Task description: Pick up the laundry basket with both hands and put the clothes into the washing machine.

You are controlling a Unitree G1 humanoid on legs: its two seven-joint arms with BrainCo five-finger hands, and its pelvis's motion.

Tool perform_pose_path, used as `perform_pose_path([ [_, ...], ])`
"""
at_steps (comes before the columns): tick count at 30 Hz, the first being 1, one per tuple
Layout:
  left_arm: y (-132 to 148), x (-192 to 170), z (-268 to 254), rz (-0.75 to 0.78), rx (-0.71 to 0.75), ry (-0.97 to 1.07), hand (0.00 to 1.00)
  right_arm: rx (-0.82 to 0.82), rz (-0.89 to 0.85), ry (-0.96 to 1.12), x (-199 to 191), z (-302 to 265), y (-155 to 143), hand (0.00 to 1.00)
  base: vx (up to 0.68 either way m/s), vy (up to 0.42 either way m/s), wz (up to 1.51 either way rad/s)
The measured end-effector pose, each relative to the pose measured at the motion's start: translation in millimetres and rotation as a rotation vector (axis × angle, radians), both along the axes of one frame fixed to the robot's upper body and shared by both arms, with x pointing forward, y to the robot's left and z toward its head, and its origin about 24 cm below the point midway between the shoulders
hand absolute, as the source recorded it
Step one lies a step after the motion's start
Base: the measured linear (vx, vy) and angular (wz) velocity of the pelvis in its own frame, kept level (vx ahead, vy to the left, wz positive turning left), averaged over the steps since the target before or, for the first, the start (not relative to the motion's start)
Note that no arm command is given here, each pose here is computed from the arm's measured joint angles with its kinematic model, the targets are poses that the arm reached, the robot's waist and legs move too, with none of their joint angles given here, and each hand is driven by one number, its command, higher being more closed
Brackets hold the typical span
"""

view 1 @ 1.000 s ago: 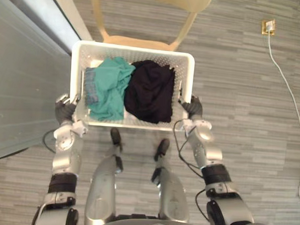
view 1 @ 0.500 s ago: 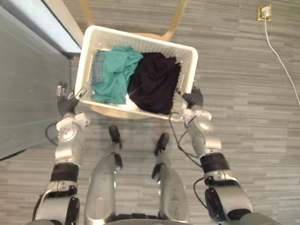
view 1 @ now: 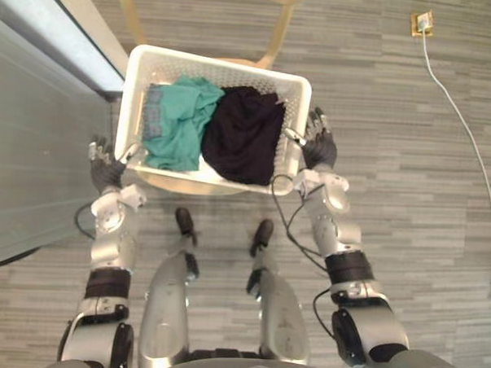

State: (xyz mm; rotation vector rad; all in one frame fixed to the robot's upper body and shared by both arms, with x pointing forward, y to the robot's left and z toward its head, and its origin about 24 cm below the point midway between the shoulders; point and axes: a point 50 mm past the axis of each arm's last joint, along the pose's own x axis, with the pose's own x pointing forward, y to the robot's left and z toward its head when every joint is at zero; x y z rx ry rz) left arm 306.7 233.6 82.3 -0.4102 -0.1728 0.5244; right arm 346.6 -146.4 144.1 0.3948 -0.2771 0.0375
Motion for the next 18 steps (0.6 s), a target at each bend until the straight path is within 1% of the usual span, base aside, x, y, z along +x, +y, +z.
perform_pose_path([
  [6,8,-10,9,0.075,-0.042,-0.065,0.00,0.019,0.009,-0.013,-3,1,4,0.00,0.01,-0.010,0.04],
  [11,11,-24,18,0.088,-0.019,-0.135,0.00,0.030,-0.008,-0.012,-14,-8,-2,0.00,0.04,-0.014,0.15],
  [13,10,-31,19,0.077,-0.006,-0.156,0.00,0.037,-0.014,-0.025,-22,-11,-8,0.00,0.06,-0.015,0.07],
  [16,6,-45,11,0.053,0.036,-0.139,0.00,0.026,-0.064,-0.012,-37,-25,-25,0.00,0.07,-0.002,0.05],
  [18,10,-58,-2,0.037,0.056,-0.099,0.00,0.014,-0.130,0.043,-50,-46,-43,0.00,0.08,0.005,-0.03],
])
